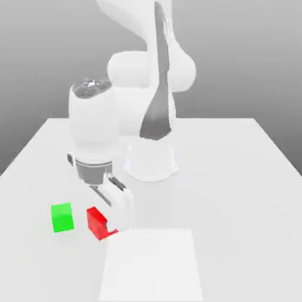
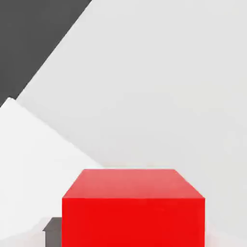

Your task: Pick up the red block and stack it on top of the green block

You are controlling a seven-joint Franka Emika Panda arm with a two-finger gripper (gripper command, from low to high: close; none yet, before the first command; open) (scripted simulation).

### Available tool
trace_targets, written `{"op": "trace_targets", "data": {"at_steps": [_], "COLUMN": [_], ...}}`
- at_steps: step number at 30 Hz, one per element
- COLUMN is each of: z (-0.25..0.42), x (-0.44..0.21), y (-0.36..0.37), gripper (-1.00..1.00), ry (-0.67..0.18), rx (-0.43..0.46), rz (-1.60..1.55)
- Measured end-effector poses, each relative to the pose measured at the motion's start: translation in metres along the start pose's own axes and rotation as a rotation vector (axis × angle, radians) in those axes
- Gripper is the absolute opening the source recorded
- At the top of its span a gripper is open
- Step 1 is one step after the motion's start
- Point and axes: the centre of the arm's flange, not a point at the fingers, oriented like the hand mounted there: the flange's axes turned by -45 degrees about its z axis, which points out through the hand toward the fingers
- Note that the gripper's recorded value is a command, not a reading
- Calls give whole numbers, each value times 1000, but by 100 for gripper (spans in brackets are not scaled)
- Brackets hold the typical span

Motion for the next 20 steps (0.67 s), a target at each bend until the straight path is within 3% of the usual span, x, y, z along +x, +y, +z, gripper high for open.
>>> {"op": "trace_targets", "data": {"at_steps": [6,13,14,20], "z": [-16,34,42,47], "x": [13,14,13,13], "y": [99,111,112,113], "gripper": [-100,-100,100,100], "ry": [-4,-6,-5,-5], "rx": [3,9,7,6], "rz": [-22,-27,-27,-25]}}
